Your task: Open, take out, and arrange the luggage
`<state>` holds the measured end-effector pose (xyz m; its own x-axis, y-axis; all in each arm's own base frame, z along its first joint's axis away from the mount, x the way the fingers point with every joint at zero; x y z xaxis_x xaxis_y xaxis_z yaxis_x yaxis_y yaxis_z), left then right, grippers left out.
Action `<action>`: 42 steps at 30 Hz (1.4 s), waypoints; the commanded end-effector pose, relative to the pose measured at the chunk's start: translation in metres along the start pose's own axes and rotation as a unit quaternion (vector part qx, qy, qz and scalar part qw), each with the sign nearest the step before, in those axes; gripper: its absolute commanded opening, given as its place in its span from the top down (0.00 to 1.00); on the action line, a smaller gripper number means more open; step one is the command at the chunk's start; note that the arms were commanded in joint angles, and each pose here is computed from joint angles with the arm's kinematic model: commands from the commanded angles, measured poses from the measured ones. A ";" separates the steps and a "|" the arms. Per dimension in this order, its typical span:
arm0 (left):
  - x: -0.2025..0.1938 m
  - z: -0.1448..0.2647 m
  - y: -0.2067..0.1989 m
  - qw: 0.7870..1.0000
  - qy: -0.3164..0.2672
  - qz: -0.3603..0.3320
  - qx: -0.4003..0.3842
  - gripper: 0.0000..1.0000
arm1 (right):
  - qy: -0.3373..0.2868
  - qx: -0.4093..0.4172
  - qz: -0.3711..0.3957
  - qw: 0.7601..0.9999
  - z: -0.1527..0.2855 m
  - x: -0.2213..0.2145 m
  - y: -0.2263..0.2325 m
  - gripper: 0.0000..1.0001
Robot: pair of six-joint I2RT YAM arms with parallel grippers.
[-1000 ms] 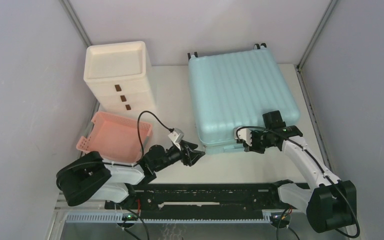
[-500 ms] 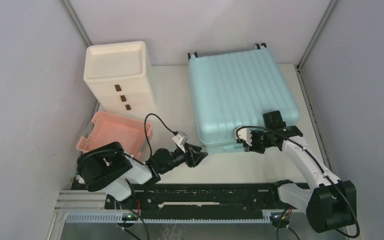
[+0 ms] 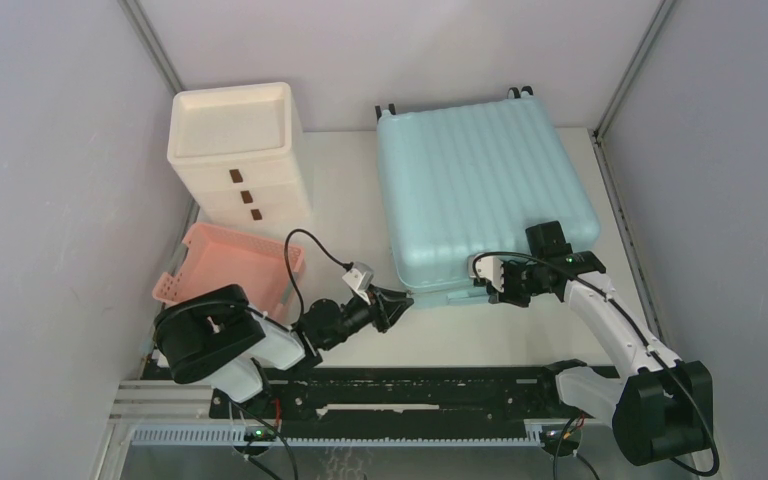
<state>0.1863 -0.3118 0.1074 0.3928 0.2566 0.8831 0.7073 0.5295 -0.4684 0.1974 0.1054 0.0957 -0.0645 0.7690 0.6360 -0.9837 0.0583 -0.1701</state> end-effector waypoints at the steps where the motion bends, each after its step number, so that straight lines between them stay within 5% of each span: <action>1: 0.029 -0.011 -0.018 0.998 -0.052 0.007 -0.026 0.70 | -0.019 0.026 -0.096 0.995 0.004 0.003 0.021 1.00; 11: 0.033 -0.009 -0.024 0.998 -0.057 0.021 -0.034 0.96 | -0.018 0.025 -0.104 0.994 0.004 0.001 0.020 1.00; 15: 0.034 -0.008 -0.024 0.997 -0.058 0.024 -0.032 0.96 | -0.018 0.025 -0.106 0.994 0.004 0.001 0.020 1.00; 21: 0.035 -0.010 -0.021 0.997 -0.062 0.032 -0.022 0.81 | -0.017 0.027 -0.109 0.994 0.004 0.000 0.020 1.00; 30: 0.038 -0.014 -0.028 0.997 -0.067 0.035 -0.030 0.87 | -0.017 0.030 -0.111 0.993 0.003 0.000 0.021 1.00; 42: 0.039 -0.015 -0.035 0.997 -0.069 0.028 -0.028 0.84 | -0.016 0.032 -0.113 0.993 0.003 -0.001 0.022 1.00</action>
<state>0.1751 -0.3234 0.1205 0.4178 0.3019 0.8569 0.7045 0.4879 -0.5154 0.1974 0.1048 0.0951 -0.0572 0.7689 0.6368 -0.9842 0.0635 -0.1650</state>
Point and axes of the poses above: each gripper's point midway between its finger pads, its own z axis back along the fingers, its own y axis along the line the jaws close on, x = y × z, the point moved 1 cm from there along z, back along the fingers, and after that the axes turned 3 degrees about z, right-handed, at the moved point
